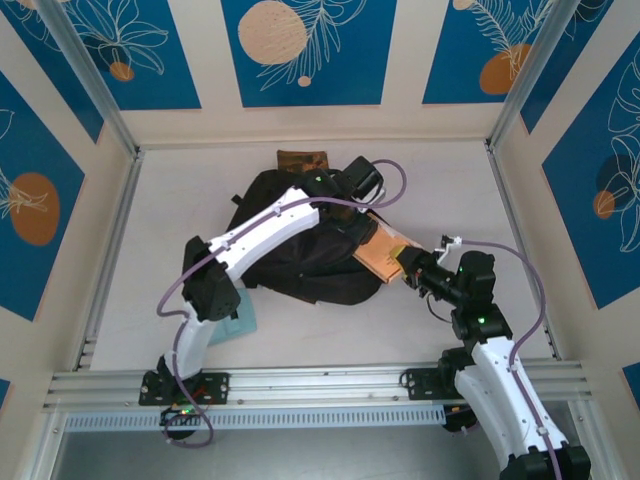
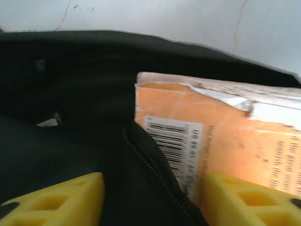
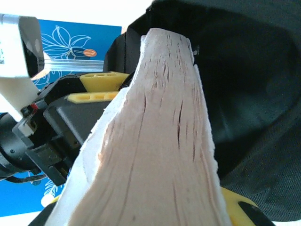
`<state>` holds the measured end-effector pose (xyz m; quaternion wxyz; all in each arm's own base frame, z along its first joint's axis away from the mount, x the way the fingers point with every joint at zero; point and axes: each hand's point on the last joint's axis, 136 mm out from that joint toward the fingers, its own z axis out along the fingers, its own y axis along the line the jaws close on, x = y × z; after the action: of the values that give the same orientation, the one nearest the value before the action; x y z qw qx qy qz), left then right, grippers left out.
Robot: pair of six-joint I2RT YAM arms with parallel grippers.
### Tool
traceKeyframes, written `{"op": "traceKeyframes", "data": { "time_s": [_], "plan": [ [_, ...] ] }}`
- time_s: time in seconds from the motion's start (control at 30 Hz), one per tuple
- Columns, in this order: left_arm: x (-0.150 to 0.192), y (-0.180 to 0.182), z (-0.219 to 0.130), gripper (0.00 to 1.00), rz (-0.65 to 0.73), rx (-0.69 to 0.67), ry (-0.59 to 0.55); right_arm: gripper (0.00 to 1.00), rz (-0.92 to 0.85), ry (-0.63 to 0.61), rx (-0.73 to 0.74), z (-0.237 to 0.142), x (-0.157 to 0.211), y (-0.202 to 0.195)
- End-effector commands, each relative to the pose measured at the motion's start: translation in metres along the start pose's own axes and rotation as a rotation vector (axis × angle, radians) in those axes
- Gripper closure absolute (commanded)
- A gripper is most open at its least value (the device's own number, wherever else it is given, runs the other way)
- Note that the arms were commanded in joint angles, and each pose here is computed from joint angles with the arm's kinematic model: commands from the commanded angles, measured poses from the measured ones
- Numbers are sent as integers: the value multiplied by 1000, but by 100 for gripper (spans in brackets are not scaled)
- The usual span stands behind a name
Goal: Pack books, pencil case, and school supplies into a backpack
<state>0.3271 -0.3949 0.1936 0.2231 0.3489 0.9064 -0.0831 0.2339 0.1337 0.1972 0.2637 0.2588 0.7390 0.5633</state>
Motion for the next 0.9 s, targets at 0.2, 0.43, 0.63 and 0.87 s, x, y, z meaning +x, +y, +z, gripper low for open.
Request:
{"op": "traceKeyframes", "data": {
  "time_s": [0.2,0.43,0.63,0.87],
  "plan": [
    [-7,19,-22,100,1,-90,-35,100,-108,14,-64,-6,3,24],
    [-19,38,-89,100,-86,-90,-223,100,-137,-55,72,-15,-5,8],
    [-12,48,-141,100,-182,-31,-411,100,-144,-112,84,-19,-11,5],
    [-6,53,-165,100,-218,-9,-510,100,-139,-134,50,-17,-16,13]
  ]
}}
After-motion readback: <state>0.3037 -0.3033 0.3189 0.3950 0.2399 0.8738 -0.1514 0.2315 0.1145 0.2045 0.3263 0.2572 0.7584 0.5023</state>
